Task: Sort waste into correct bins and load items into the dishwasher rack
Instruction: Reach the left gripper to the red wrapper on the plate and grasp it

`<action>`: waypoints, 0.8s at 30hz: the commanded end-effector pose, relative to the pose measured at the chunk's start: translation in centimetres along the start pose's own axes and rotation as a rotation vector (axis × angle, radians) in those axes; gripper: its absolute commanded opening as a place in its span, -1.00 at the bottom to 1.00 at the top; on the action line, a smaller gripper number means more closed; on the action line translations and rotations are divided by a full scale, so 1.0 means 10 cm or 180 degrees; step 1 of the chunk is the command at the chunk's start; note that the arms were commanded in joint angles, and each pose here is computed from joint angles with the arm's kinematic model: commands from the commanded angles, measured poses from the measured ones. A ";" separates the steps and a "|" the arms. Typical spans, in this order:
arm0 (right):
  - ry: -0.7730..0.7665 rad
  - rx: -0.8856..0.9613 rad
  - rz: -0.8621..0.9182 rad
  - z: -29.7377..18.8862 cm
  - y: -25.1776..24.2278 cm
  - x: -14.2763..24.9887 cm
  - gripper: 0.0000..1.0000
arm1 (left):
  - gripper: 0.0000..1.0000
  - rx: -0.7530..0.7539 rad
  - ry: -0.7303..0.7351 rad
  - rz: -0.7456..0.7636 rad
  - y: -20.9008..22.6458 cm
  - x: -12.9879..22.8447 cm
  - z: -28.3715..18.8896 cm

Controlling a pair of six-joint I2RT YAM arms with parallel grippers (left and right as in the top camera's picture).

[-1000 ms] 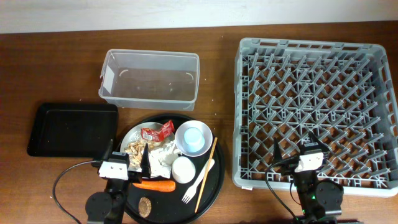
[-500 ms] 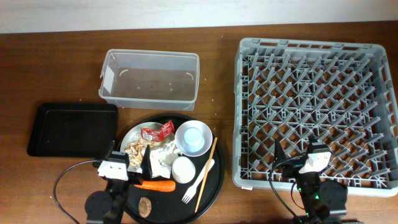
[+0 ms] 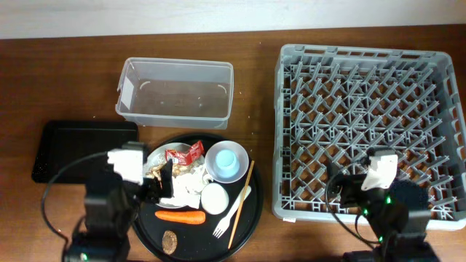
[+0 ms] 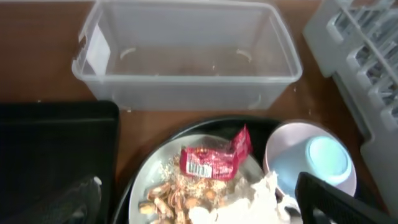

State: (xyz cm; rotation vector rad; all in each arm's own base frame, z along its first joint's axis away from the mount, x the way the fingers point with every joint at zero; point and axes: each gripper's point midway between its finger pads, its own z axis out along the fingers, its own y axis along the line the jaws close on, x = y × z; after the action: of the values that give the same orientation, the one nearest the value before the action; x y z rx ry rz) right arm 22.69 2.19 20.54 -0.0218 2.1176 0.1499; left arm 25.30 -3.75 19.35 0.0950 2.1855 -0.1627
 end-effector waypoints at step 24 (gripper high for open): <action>0.1512 -0.0163 0.0217 0.31 0.11 0.21 0.97 | 0.91 0.0079 0.2019 -0.0246 0.02 0.46 1.24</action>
State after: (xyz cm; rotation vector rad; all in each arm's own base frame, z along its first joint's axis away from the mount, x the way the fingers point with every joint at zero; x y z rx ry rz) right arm 23.80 3.36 16.52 -0.0129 2.6089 0.2429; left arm 32.07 -5.19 9.47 0.0966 2.7962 -0.2006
